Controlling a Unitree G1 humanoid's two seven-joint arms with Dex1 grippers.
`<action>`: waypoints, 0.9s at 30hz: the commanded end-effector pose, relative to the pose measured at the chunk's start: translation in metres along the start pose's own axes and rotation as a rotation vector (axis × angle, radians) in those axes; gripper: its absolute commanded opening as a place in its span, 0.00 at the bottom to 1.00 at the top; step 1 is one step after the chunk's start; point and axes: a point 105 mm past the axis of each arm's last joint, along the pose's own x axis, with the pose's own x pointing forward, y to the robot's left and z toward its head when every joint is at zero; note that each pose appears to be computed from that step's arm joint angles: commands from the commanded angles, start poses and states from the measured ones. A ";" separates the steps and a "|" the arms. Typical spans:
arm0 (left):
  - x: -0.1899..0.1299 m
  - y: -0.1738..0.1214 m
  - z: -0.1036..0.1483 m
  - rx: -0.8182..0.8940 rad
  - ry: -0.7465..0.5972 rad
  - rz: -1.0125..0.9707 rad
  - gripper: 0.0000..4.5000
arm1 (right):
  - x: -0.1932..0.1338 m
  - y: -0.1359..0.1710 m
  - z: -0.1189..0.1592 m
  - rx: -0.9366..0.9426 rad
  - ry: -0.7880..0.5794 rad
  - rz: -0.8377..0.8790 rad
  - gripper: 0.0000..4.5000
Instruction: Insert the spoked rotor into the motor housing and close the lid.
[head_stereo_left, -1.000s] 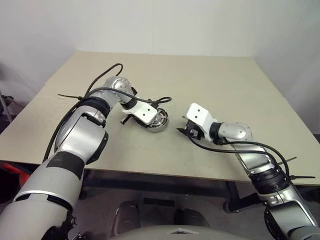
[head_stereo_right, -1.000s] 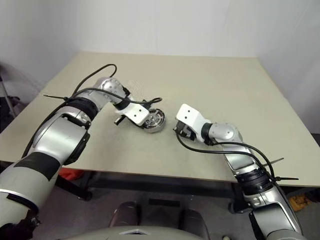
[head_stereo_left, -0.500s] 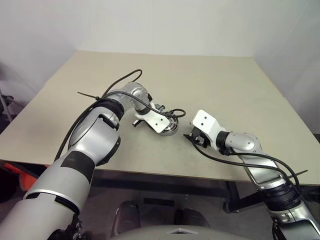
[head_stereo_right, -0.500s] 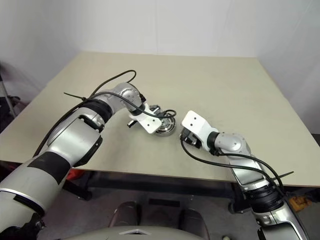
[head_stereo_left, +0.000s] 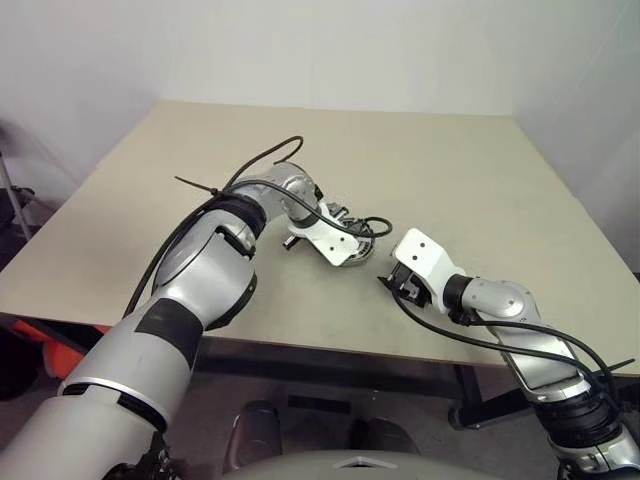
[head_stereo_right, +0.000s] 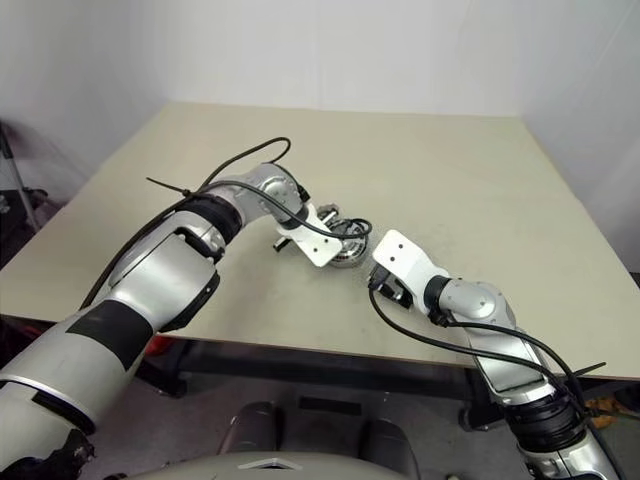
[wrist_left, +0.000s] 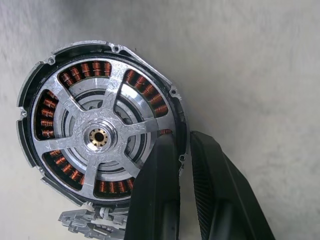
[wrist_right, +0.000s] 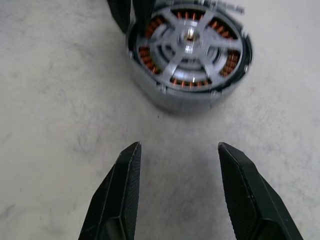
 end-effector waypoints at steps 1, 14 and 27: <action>-0.014 0.022 0.012 0.021 -0.044 0.071 0.02 | -0.007 -0.009 0.012 -0.023 -0.036 -0.049 0.61; 0.001 0.003 0.021 -0.008 -0.126 -0.023 0.24 | -0.010 -0.009 0.012 -0.017 -0.038 -0.061 0.61; -0.019 0.016 0.012 -0.019 -0.123 0.102 0.46 | -0.005 -0.010 0.016 -0.049 -0.049 -0.040 0.61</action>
